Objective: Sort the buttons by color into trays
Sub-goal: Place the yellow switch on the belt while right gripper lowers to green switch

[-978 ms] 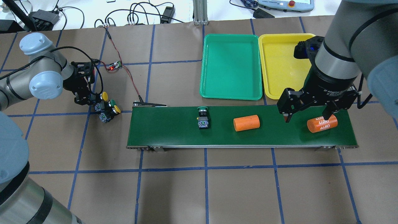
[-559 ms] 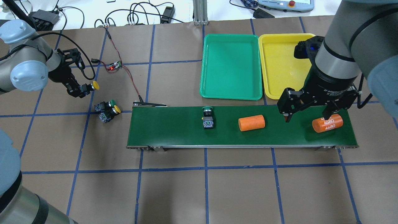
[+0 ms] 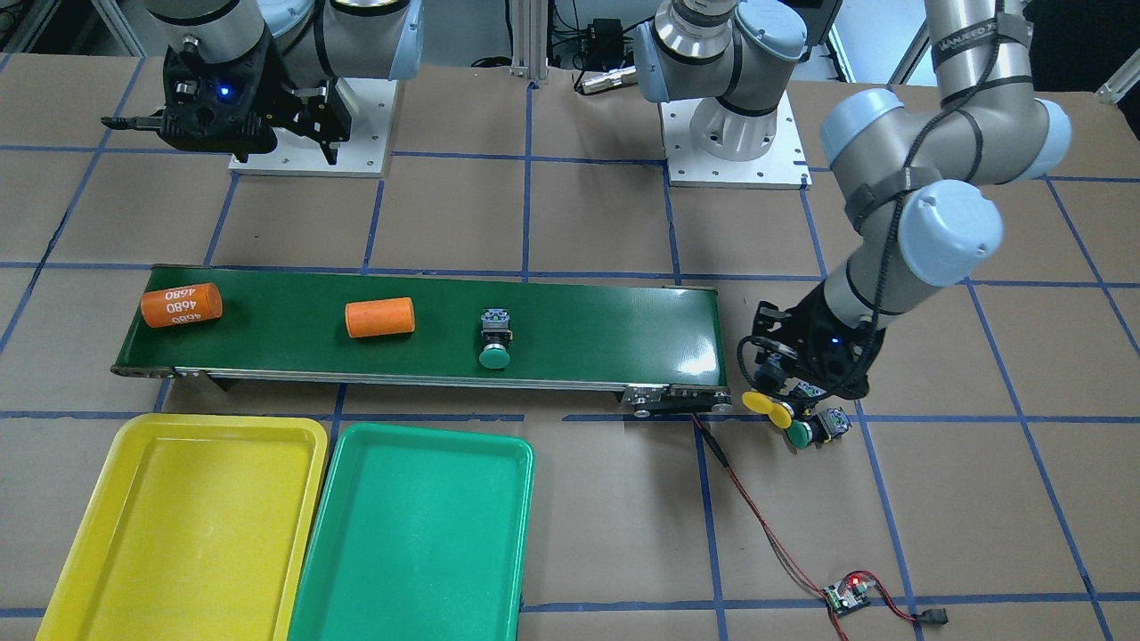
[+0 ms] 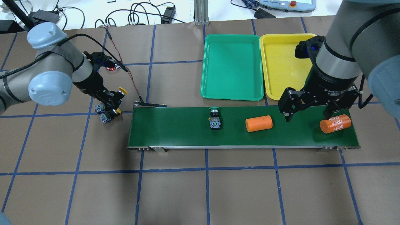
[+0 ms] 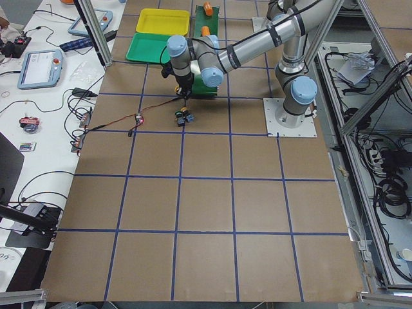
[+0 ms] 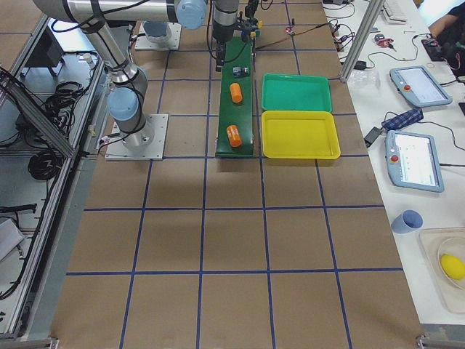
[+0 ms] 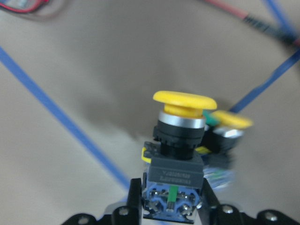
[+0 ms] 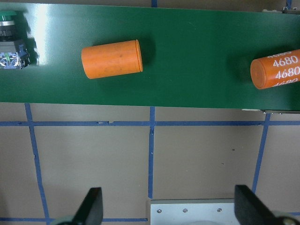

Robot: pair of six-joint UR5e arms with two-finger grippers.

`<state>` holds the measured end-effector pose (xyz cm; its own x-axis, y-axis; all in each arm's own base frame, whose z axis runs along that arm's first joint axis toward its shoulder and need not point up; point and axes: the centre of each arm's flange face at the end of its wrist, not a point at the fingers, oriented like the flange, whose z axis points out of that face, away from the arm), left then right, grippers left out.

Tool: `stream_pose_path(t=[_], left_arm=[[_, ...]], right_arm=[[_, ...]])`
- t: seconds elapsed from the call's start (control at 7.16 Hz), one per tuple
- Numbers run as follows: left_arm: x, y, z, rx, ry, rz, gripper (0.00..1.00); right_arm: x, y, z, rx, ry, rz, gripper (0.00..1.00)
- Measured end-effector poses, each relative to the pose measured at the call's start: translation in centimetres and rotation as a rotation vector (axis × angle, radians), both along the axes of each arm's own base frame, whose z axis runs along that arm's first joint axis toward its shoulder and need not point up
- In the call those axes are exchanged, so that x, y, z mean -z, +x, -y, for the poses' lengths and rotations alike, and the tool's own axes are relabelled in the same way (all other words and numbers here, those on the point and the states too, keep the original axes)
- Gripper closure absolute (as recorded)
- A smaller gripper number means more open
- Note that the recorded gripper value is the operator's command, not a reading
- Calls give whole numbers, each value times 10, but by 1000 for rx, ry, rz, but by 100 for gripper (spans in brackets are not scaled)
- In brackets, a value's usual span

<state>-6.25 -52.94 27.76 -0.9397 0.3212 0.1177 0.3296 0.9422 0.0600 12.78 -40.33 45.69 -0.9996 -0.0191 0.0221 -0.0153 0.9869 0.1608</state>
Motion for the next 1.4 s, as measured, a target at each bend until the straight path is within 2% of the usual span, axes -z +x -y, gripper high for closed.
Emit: stream_pose_path(t=[0.28, 0.56, 0.7, 0.84, 0.98, 1.12, 1.4], left_arm=[[-2, -78, -36, -235, 38, 43, 100], [7, -109, -58, -512, 95, 85, 100], [12, -115, -63, -612, 122, 88, 68], [18, -119, -65, -663, 148, 82, 16], [22, -120, -67, -686, 163, 79, 0], [25, -121, -68, -696, 172, 82, 0], [13, -118, -63, -677, 147, 71, 0]], right_arm=[[10, 1, 6, -2, 19, 7, 0], [27, 2, 17, -3, 34, 14, 0], [35, 2, 24, -4, 40, 14, 0], [45, 4, 33, -5, 46, 16, 0], [58, 5, 44, -8, 51, 18, 0], [71, 10, 55, -18, 50, 19, 0], [98, 54, 71, -71, 12, 13, 0]])
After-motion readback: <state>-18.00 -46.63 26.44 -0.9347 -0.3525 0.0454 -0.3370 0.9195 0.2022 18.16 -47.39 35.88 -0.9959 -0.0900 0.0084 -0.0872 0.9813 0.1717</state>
